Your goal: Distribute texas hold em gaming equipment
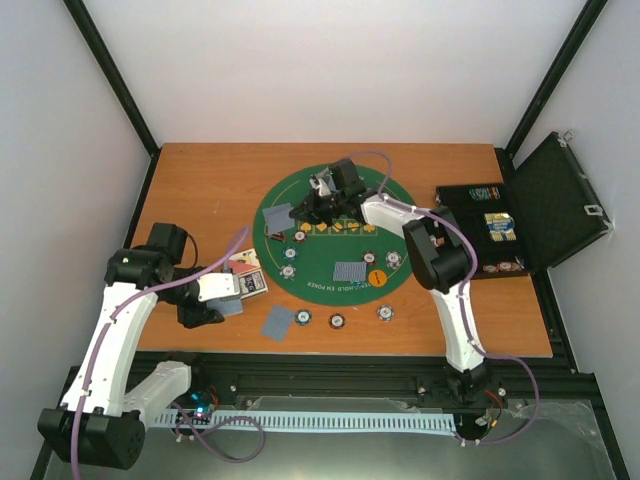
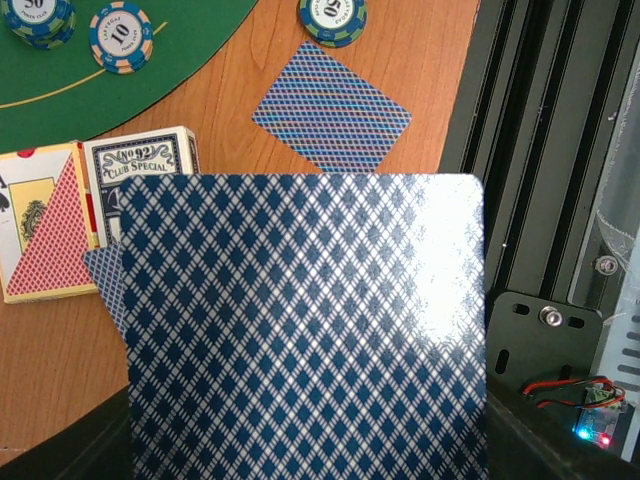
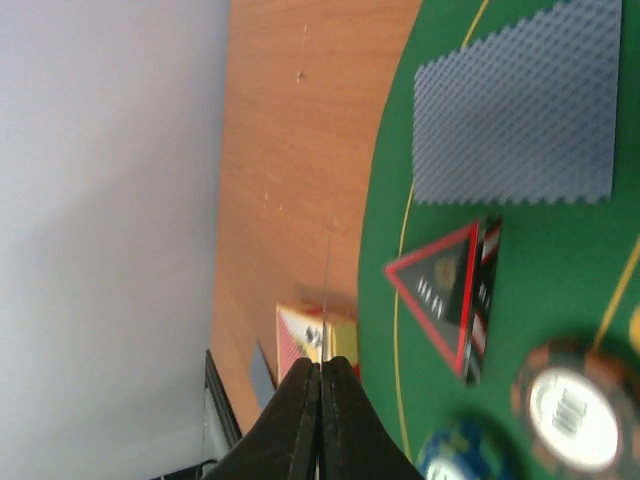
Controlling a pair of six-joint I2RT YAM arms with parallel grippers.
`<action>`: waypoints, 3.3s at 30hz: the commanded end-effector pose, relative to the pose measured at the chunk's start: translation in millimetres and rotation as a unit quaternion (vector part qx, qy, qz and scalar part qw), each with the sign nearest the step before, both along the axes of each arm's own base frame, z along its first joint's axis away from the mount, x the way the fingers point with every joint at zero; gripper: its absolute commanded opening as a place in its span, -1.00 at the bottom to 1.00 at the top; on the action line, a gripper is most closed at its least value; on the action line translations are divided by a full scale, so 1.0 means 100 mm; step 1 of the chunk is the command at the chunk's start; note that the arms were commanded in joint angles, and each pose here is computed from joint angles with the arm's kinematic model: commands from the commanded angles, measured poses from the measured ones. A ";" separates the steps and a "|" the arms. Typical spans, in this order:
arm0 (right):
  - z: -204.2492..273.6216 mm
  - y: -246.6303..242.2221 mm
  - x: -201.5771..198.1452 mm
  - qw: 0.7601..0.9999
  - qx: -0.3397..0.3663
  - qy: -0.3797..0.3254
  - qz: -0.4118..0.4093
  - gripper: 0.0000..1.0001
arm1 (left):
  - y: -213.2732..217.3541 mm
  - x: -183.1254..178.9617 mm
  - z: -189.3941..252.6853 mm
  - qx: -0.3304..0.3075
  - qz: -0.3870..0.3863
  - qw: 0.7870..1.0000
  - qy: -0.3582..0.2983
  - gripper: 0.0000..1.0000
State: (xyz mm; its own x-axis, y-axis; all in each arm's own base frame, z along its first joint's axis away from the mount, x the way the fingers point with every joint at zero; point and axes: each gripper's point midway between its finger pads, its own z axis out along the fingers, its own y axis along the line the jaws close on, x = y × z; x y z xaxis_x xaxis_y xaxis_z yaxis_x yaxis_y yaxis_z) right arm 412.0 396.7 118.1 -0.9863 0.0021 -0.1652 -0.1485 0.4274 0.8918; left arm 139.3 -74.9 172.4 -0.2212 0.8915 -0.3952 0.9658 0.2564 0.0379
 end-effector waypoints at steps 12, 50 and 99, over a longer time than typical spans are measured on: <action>-0.54 0.33 0.82 0.998 -0.057 0.003 -0.008 -0.95 | -0.06 0.03 0.06 -0.018 0.001 1.000 0.005 -0.98; 0.96 0.26 -2.34 0.992 0.070 -0.070 0.077 0.57 | -0.13 0.04 0.19 -0.043 0.027 0.999 0.011 -0.98; 0.40 0.81 -2.46 0.990 0.090 0.013 0.106 0.27 | -0.12 0.03 0.29 -0.040 0.016 0.999 -0.008 -0.98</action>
State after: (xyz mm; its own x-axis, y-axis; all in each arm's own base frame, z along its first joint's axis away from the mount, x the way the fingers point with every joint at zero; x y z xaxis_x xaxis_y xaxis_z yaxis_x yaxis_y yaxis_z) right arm 154.3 493.1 175.4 -0.9580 -0.2221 -0.1813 -0.2170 0.1485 0.9648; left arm 140.0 -81.4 181.8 -0.2861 0.8584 -0.4259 0.9509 0.3092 -0.0155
